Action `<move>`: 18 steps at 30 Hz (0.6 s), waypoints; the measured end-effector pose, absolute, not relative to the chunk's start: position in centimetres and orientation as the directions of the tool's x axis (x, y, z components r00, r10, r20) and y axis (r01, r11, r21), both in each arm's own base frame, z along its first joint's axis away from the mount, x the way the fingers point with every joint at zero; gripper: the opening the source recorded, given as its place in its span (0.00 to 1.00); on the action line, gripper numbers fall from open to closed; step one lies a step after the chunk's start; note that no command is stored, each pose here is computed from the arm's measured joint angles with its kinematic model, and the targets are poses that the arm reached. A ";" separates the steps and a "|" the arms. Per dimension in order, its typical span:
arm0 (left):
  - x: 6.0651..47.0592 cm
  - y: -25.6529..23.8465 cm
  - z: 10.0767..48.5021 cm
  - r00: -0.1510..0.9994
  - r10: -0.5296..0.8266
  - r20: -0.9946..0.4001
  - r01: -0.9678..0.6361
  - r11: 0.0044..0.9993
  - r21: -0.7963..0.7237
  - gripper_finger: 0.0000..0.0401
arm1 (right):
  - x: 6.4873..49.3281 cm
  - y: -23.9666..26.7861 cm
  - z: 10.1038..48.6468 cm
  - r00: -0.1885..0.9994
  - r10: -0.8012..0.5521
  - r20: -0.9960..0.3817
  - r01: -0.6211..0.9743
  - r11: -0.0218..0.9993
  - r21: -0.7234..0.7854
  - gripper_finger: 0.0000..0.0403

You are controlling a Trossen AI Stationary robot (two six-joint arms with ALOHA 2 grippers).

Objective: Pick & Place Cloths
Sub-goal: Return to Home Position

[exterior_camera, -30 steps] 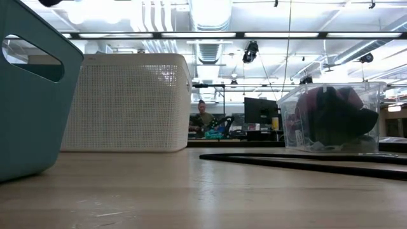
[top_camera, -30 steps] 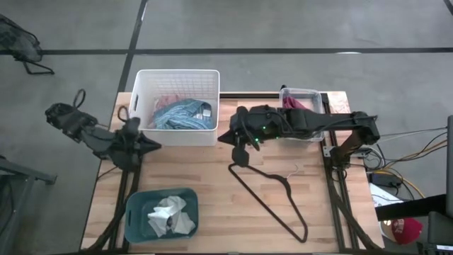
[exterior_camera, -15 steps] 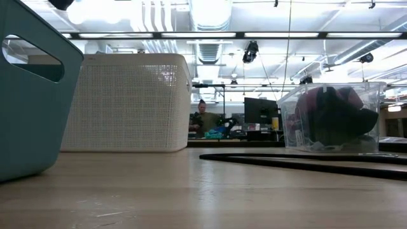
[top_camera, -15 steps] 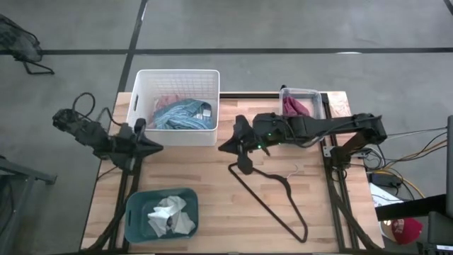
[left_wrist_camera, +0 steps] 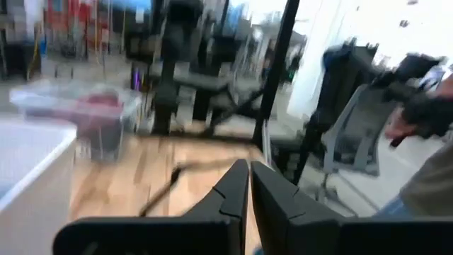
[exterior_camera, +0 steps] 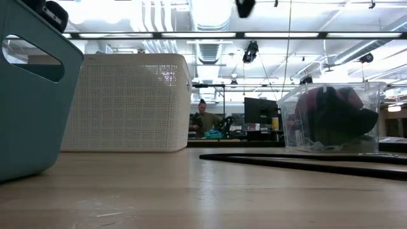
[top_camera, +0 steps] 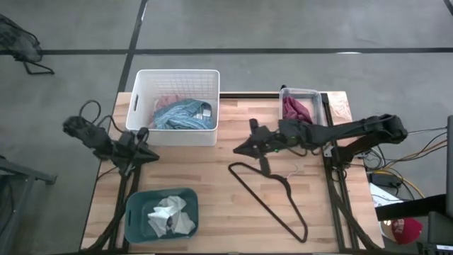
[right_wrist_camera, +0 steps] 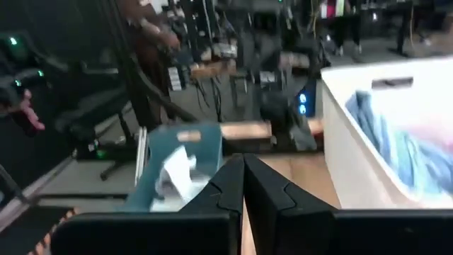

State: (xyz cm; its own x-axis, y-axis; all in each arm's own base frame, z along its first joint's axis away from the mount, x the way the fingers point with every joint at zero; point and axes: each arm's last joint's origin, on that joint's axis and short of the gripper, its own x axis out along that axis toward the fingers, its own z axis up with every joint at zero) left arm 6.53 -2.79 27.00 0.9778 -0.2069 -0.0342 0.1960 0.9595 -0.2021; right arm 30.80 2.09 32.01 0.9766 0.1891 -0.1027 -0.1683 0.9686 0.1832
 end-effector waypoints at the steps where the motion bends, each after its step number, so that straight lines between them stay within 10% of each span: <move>1: 6.6 -2.8 26.8 0.978 -0.207 -0.003 0.203 0.961 -0.186 0.06 | 30.2 2.0 31.5 0.977 0.183 -0.114 -0.160 0.970 0.185 0.02; 18: 7.5 -3.3 20.1 0.978 -0.201 -0.062 0.187 0.966 -0.176 0.06 | 22.4 1.1 24.1 0.993 0.121 -0.014 -0.115 0.968 0.224 0.02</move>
